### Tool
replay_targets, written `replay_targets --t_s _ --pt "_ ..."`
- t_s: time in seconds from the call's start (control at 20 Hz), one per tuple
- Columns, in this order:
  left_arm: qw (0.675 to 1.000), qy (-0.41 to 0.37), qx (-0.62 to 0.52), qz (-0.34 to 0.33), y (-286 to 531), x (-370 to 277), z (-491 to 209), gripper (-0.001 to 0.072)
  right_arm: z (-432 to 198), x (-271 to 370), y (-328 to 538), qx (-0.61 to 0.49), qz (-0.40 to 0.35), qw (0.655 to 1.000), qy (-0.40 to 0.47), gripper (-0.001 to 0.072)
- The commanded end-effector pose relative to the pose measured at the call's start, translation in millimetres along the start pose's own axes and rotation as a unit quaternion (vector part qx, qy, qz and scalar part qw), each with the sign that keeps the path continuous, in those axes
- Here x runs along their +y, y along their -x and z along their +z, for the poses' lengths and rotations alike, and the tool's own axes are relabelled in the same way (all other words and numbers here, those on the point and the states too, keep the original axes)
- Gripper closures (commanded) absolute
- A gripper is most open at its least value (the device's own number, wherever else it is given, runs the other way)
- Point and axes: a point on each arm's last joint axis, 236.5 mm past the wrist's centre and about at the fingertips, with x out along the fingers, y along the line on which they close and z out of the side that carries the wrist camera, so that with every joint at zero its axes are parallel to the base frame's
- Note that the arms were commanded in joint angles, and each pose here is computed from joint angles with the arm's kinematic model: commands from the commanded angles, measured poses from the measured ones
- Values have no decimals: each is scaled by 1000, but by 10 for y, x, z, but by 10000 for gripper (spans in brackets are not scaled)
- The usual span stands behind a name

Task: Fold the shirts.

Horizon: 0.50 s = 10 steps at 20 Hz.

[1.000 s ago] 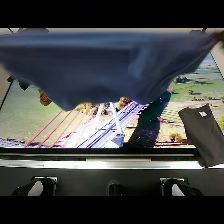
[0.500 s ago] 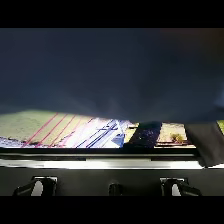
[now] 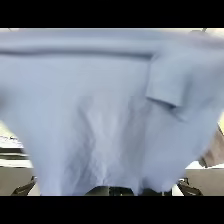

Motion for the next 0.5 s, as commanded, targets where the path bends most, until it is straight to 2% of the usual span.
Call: replay_targets --t_s 0.0,0.1,0.2,0.3,0.45 --pt "975 40 219 -8 -1205 447 -1309 679 -1210 5 -1263 278 49 958 -49 669" --pt "958 64 281 6 -1814 676 -1975 679 -1626 113 -2006 327 61 942 -55 669" --pt "940 84 330 9 -2275 815 -2403 679 -1841 269 -2707 328 66 939 -76 668" --pt "928 94 360 6 -2643 884 -2604 679 -1904 349 -3238 299 68 943 -131 668" --pt "933 94 347 6 -3098 990 -2500 678 -1618 290 -3697 205 62 960 -180 667"
